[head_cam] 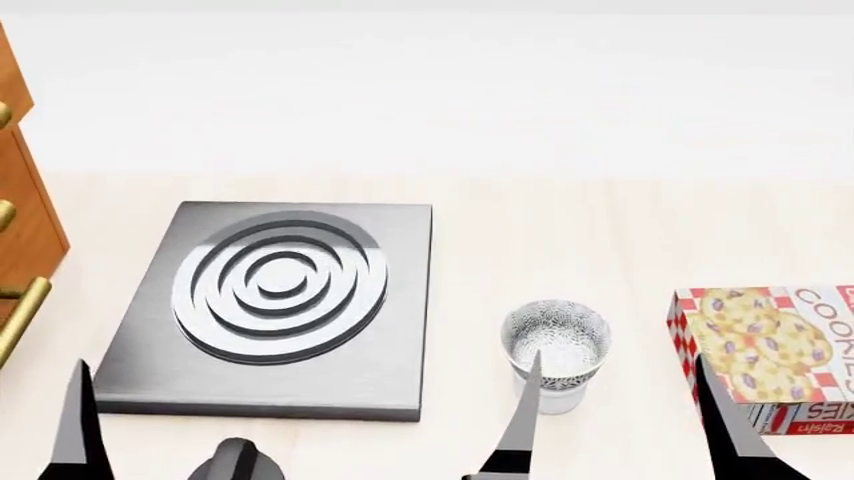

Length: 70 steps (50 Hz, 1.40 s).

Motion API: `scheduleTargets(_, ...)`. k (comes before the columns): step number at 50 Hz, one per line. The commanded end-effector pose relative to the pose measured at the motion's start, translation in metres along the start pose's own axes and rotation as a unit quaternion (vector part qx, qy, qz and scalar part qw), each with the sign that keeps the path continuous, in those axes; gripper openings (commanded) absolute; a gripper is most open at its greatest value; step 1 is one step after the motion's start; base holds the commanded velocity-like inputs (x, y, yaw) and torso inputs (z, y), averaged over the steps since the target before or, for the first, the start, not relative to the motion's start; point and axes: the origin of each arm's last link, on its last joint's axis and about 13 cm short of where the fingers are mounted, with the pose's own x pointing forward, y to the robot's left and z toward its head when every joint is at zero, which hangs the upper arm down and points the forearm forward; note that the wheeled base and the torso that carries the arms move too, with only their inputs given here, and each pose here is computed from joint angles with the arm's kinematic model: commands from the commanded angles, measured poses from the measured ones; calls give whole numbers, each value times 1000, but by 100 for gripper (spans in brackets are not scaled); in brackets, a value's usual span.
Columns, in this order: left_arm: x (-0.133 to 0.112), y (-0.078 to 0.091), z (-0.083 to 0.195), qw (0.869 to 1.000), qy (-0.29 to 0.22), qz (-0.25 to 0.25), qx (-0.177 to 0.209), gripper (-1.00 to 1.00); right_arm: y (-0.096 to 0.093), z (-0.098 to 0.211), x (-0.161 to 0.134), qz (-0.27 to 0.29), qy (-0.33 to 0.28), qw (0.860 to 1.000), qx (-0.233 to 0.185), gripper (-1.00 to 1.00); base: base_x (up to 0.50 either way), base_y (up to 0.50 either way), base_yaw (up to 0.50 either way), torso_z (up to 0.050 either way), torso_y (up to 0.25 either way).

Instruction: Pick the akita bowl on the ramekin and place it on the plate.

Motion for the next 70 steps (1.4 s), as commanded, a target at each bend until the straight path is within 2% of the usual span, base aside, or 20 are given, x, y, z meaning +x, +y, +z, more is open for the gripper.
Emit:
scheduleTargets(1,-1,1,0,1000,-3,1,-8,100,0,-1,0,1,2,1000,0,100,0,0,0,0,-250)
scheduleTargets(37,-1,0,-1,1000,-6,6,4,100,1,-2,0,1,5,1000,-2,100,0,0,0,0,-249)
scheduleTargets(49,-1,0,-1,1000,-6,5,-6,100,0,-2,0,-2,5,1000,2,100,0,0,0,0,0)
scheduleTargets(50,-1,0,-1,1000,-6,4,-7,100,-1,-1,1,-7,9,1000,8,100,0,0,0,0,0)
scheduleTargets(51,-1,0,-1,1000,-5,4,-6,100,0,1,0,18,2,999,32,100,0,0,0,0,0)
scheduleTargets(53,-1,-1,-2,1000,-2,3,-5,100,-2,2,3,-5,4,1000,5,100,0,0,0,0,0)
scheduleTargets(54,-1,-1,-3,1000,0,2,-6,100,-2,4,4,-5,-4,1000,16,100,0,0,0,0,0)
scheduleTargets(58,0,-1,-3,1000,10,1,-14,100,-2,7,6,7,-23,1000,-6,100,0,0,0,0,0)
scheduleTargets(61,1,-1,-3,1000,16,-1,-15,100,-1,5,7,5,-16,1000,0,100,0,0,0,0,0)
scheduleTargets(62,1,-1,-4,999,14,-5,-28,100,-1,4,7,7,-14,1000,2,100,0,0,0,0,0)
scheduleTargets(70,1,-2,-3,1000,15,0,-15,100,0,4,6,6,-9,1000,1,100,0,0,0,0,0)
